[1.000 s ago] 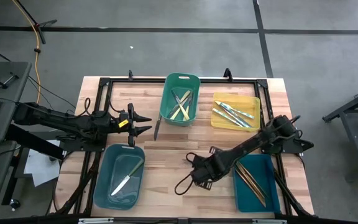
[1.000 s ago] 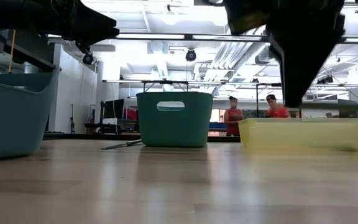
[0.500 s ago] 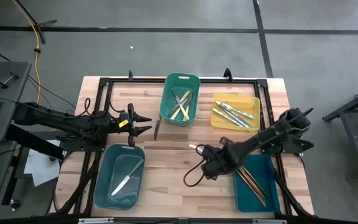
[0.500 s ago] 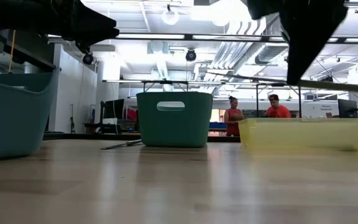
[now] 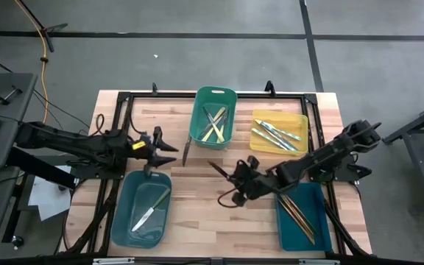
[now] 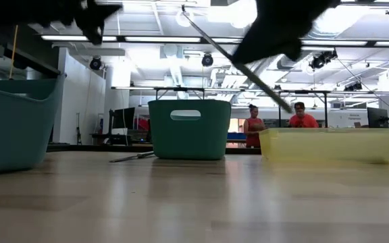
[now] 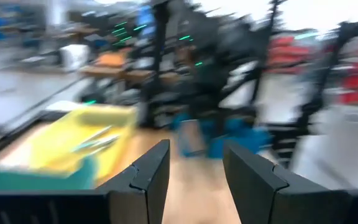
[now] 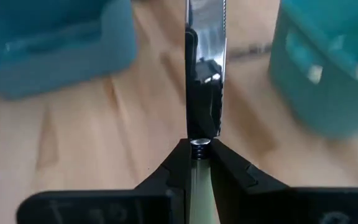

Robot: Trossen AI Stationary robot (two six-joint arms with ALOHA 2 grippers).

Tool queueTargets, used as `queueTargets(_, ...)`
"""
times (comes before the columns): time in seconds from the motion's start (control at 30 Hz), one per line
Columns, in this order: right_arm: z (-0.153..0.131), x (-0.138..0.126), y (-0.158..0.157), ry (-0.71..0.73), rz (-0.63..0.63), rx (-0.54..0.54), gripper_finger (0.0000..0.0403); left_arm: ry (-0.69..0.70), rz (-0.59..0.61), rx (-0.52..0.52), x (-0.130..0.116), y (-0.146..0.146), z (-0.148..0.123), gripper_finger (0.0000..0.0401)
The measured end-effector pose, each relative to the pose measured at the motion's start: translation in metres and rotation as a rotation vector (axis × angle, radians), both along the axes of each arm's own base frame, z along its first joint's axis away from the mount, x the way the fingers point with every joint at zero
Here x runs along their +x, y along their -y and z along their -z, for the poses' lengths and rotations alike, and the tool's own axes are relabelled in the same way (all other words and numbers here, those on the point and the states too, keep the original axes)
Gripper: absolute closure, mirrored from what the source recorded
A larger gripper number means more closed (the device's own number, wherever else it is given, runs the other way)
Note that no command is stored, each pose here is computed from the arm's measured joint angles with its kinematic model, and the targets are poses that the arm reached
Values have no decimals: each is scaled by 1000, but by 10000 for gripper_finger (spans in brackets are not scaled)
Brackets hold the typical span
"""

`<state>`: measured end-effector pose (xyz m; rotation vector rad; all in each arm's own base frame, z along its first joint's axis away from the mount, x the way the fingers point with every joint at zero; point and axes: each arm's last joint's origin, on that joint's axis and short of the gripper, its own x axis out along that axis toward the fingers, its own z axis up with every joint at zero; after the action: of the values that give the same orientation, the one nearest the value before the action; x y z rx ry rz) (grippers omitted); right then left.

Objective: Sort silverware by color (type)
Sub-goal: Put the green knife into the left blue bin

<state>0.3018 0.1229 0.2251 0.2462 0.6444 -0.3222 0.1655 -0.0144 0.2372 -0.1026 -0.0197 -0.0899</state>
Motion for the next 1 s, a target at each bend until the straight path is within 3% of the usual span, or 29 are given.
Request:
queueTargets(0.13,-5,12,14,90,-14,-110,371,82,144,0,-8,3,-19,261)
queueTargets(0.23,-11,21,27,132,-19,-172,371,125,141,-1,-16,3,-25,261)
queueTargets(0.43,-16,34,60,161,-40,-191,371,114,-65,50,-25,-4,-26,261)
queueTargets(0.67,-24,45,96,223,-106,-182,371,-23,-305,144,-25,-11,-14,261)
queueTargets(1.0,-58,57,140,352,-167,-201,371,-87,-359,318,-22,-12,-9,261)
